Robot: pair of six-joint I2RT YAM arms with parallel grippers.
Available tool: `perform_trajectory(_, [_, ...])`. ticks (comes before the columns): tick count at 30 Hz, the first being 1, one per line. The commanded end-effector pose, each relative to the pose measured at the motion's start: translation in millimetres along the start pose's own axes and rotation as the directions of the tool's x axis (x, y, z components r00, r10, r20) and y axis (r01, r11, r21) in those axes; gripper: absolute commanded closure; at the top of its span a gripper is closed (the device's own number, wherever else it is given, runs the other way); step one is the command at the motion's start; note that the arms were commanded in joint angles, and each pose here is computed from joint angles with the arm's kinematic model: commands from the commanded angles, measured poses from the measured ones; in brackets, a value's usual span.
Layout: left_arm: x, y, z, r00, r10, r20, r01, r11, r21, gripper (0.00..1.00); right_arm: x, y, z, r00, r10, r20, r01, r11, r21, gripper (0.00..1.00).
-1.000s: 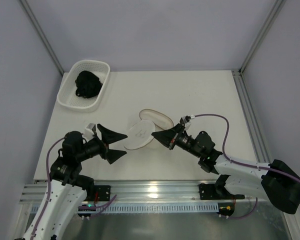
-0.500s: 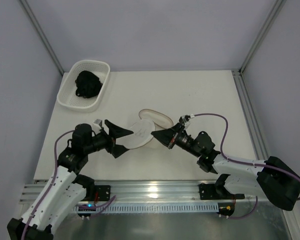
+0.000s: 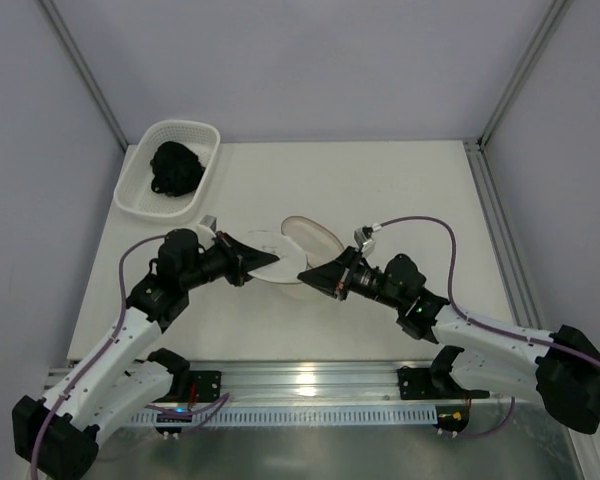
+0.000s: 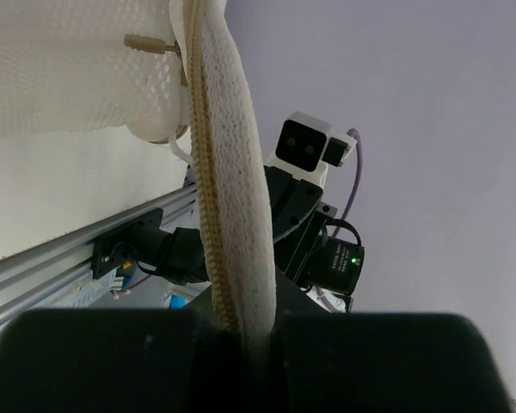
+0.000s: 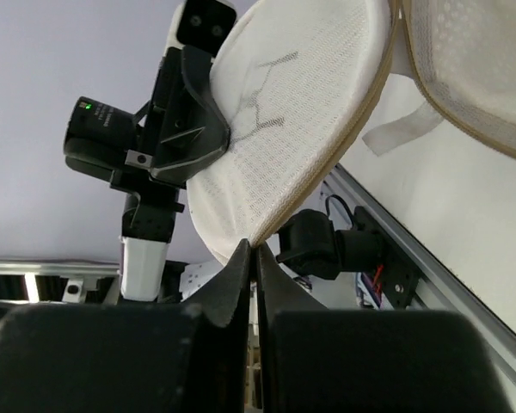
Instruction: Unzip the laundry bag and remove the bra
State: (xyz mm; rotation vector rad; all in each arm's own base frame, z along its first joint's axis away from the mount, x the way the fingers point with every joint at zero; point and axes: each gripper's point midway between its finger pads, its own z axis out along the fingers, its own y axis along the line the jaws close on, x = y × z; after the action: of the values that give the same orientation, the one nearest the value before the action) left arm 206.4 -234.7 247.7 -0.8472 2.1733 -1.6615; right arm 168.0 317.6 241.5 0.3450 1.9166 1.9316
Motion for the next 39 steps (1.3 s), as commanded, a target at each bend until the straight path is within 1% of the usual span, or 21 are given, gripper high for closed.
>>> perform_trajectory(1, [3.0,-21.6,-5.1,0.996,0.090,0.002,-0.090,0.995,0.045,1.00,3.8,-27.4,-14.6,0.976,-0.202,-0.081,0.216,0.945,0.246,0.96])
perform_trajectory(2, [3.4,-20.5,-5.4,0.995,0.100,0.001,-0.099,0.994,0.039,1.00,-1.7,-18.0,-16.1,0.964,-0.254,-0.081,0.267,0.923,0.276,0.94])
perform_trajectory(3, [3.6,-12.6,-5.1,0.995,0.098,-0.005,-0.098,0.995,0.006,1.00,-1.0,-42.7,-34.2,0.944,-0.300,-0.137,0.330,0.856,0.397,0.66])
perform_trajectory(4, [4.0,-11.6,-5.7,0.994,0.109,-0.008,-0.109,0.994,-0.008,1.00,-6.2,-44.3,-40.7,0.934,-0.330,-0.134,0.355,0.828,0.434,0.53])
perform_trajectory(7, [4.7,-4.3,-6.2,0.983,0.182,-0.035,-0.185,0.979,-0.084,1.00,-24.5,-46.6,-67.4,0.909,-0.406,-0.097,0.390,0.741,0.546,0.37])
perform_trajectory(8, [2.3,2.6,-6.4,0.965,0.259,-0.048,-0.263,0.957,-0.125,1.00,-37.1,-51.5,-76.6,0.896,-0.441,-0.060,0.384,0.699,0.604,0.34])
perform_trajectory(10, [-11.7,15.7,-3.4,0.944,0.326,-0.043,-0.326,0.913,-0.246,1.00,-40.6,-58.8,-94.0,0.889,-0.453,-0.064,0.379,0.651,0.657,0.30])
perform_trajectory(13, [-26.8,23.9,-12.0,0.884,0.456,-0.103,-0.457,0.797,-0.396,1.00,-49.2,-64.3,-112.9,0.876,-0.482,-0.035,0.361,0.605,0.709,0.29])
perform_trajectory(15, [-41.0,20.3,-23.6,0.828,0.545,-0.135,-0.535,0.694,-0.482,1.00,-51.5,-66.9,-120.5,0.870,-0.492,-0.032,0.358,0.585,0.728,0.29])
perform_trajectory(21, [-81.0,16.4,-19.3,0.724,0.654,-0.220,-0.613,0.463,-0.640,1.00,-45.0,-77.8,-120.6,0.870,-0.487,-0.084,0.389,0.571,0.722,0.29])
perform_trajectory(23, [-91.0,24.5,-10.5,0.673,0.679,-0.292,-0.640,0.339,-0.689,1.00,-42.4,-80.0,-119.4,0.870,-0.483,-0.100,0.399,0.572,0.717,0.29])
perform_trajectory(24, [-102.1,27.7,-15.6,0.647,0.697,-0.309,-0.623,0.251,-0.741,1.00,-41.1,-82.8,-119.1,0.869,-0.481,-0.114,0.407,0.564,0.719,0.29])
perform_trajectory(26, [-108.1,20.4,-9.0,0.599,0.723,-0.344,-0.634,0.165,-0.756,1.00,-39.7,-84.1,-118.5,0.868,-0.480,-0.129,0.416,0.561,0.716,0.29])
perform_trajectory(27, [-116.8,28.2,-3.3,0.569,0.727,-0.384,-0.614,0.066,-0.786,1.00,-39.2,-84.5,-118.6,0.865,-0.483,-0.137,0.424,0.557,0.714,0.29])
perform_trajectory(29, [-123.2,21.5,0.3,0.531,0.746,-0.403,-0.590,-0.016,-0.807,1.00,-37.7,-86.0,-117.8,0.864,-0.481,-0.148,0.431,0.556,0.711,0.29])
perform_trajectory(31, [-131.8,26.7,5.9,0.489,0.746,-0.452,-0.544,-0.144,-0.826,1.00,-36.0,-88.0,-116.6,0.865,-0.477,-0.157,0.437,0.558,0.706,0.29])
perform_trajectory(32, [-135.1,17.7,9.8,0.476,0.762,-0.439,-0.524,-0.155,-0.837,1.00,-35.0,-88.9,-116.5,0.866,-0.474,-0.161,0.437,0.558,0.705,0.29])
perform_trajectory(33, [-137.4,23.5,18.1,0.464,0.752,-0.468,-0.509,-0.206,-0.836,1.00,-34.7,-88.8,-115.6,0.866,-0.474,-0.163,0.438,0.560,0.703,0.29])
perform_trajectory(35, [-148.7,4.4,17.1,0.397,0.790,-0.467,-0.423,-0.294,-0.857,1.00,-32.3,-91.1,-114.8,0.867,-0.468,-0.172,0.442,0.562,0.699,0.30])
perform_trajectory(37, [-152.7,-0.4,21.8,0.328,0.780,-0.532,-0.339,-0.429,-0.838,1.00,-31.3,-92.2,-113.1,0.868,-0.465,-0.175,0.444,0.567,0.694,0.30])
perform_trajectory(39, [-150.7,-14.9,33.9,0.283,0.806,-0.519,-0.298,-0.441,-0.847,1.00,-29.4,-93.0,-110.8,0.868,-0.462,-0.184,0.450,0.570,0.687,0.30])
